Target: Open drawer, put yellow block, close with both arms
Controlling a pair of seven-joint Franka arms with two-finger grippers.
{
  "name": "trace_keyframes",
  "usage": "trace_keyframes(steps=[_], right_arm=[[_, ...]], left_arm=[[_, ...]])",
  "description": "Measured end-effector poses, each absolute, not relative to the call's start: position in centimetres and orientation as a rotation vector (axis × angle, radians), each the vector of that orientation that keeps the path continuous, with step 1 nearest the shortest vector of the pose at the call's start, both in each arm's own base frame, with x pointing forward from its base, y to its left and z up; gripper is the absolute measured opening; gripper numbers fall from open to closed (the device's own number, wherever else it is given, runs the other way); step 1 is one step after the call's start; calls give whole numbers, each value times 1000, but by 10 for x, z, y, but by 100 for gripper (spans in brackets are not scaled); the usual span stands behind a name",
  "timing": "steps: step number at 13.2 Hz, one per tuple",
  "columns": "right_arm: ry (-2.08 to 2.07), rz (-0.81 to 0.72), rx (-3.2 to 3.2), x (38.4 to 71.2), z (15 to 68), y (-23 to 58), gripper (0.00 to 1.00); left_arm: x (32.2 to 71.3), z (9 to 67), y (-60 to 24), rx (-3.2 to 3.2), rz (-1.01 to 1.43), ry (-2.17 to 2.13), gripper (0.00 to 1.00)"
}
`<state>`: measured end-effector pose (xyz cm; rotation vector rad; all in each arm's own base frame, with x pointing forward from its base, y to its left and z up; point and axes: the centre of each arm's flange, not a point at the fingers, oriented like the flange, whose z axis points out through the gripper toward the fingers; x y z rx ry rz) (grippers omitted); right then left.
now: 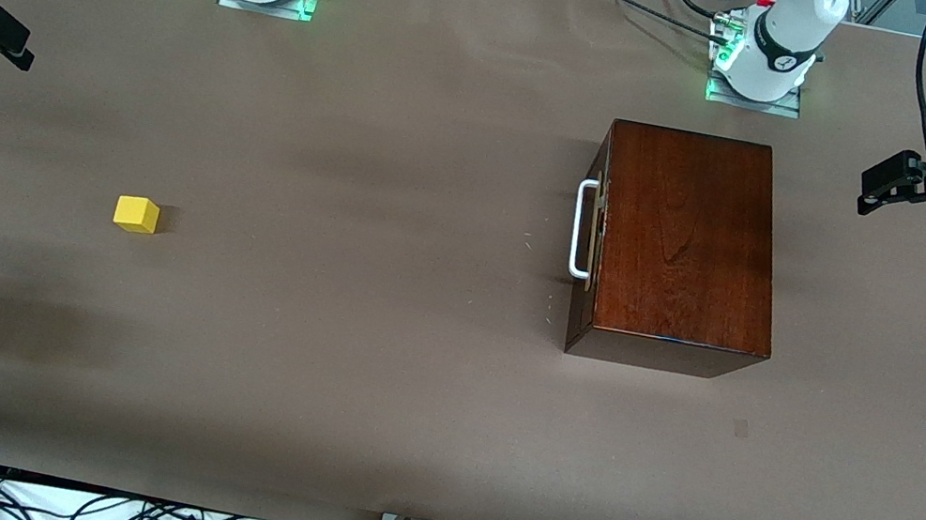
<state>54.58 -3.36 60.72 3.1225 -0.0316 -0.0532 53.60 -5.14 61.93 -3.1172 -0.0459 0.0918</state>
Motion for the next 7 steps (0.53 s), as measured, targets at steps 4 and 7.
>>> trace_keyframes(steps=[4, 7], right_arm=[[-32, -46, 3122, 546, 609, -34, 100], [-36, -37, 3122, 546, 612, -35, 100]], left_arm=[[537, 620, -53, -3119, 72, -40, 100], [537, 619, -54, -3119, 72, -37, 100]])
